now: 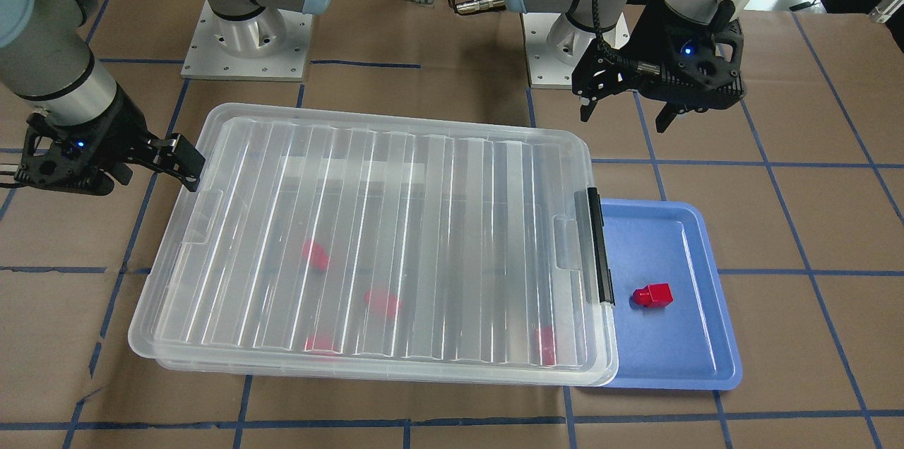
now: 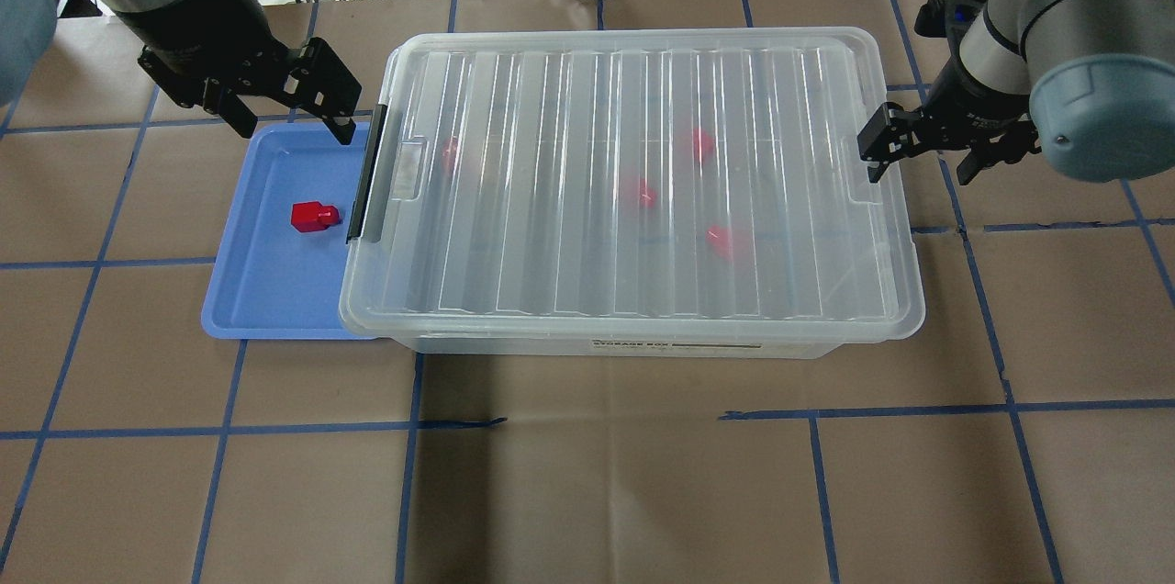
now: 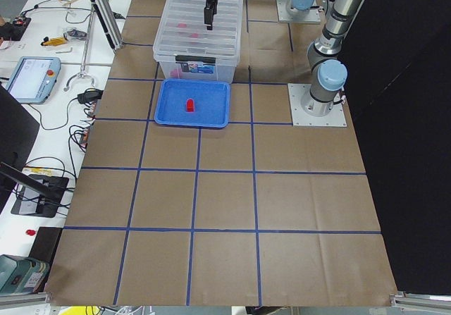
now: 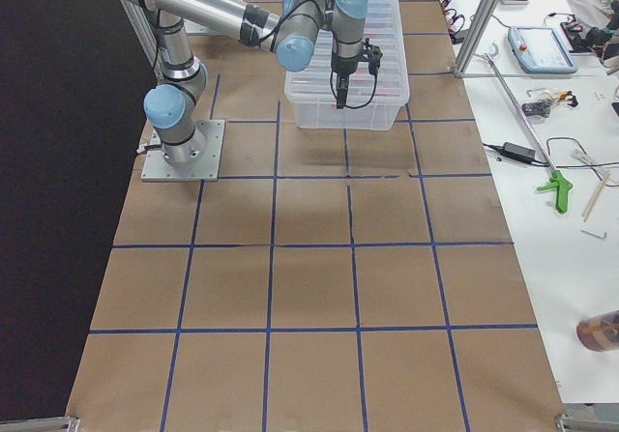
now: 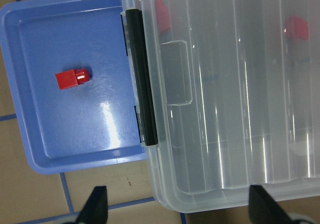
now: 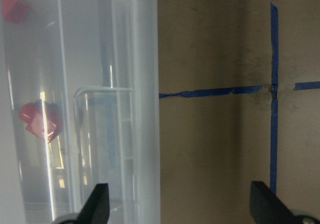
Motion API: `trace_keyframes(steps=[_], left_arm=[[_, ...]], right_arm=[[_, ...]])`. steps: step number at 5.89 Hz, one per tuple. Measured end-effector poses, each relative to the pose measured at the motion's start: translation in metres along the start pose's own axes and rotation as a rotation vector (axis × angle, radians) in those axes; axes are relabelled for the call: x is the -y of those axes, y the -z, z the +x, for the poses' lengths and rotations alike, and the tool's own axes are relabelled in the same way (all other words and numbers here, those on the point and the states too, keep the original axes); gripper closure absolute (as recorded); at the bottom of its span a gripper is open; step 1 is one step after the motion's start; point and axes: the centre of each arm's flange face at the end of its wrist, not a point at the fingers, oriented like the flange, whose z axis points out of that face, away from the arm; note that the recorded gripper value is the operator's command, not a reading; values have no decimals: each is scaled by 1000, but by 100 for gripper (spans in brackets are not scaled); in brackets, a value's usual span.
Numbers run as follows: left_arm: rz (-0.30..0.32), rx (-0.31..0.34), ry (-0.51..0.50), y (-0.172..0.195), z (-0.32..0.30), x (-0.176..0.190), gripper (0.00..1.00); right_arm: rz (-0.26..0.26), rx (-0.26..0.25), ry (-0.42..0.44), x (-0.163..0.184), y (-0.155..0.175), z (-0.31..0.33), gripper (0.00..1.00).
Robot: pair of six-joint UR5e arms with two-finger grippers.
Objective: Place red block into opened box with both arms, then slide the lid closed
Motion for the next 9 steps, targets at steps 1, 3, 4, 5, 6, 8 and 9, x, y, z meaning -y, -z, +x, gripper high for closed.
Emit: trace_keyframes(steps=[1,3,4,5,6,8,9], left_arm=[[10,3,-93,-2,-8,3,1],[24,10,-310,-4,-29,7,1],[22,10,-410,-5,-37,6,1],[14,8,-540,-9,-43,5,1],[4,5,-686,-13,-46,4,1],[-23,10,-940,-18,-59,4,1],[-46,16,-1066,-23,-66,6,1]], right_arm=[[-7,-11,5,-1,-7,1,0],[-18,-33,70,-1,-12,4,0],[-19,-49,91,0,-12,8,0],[-16,-58,102,1,-11,21,0],[-14,-60,98,3,-10,40,0],[-16,-59,97,5,-10,78,0],[-12,-61,95,5,-9,97,0]])
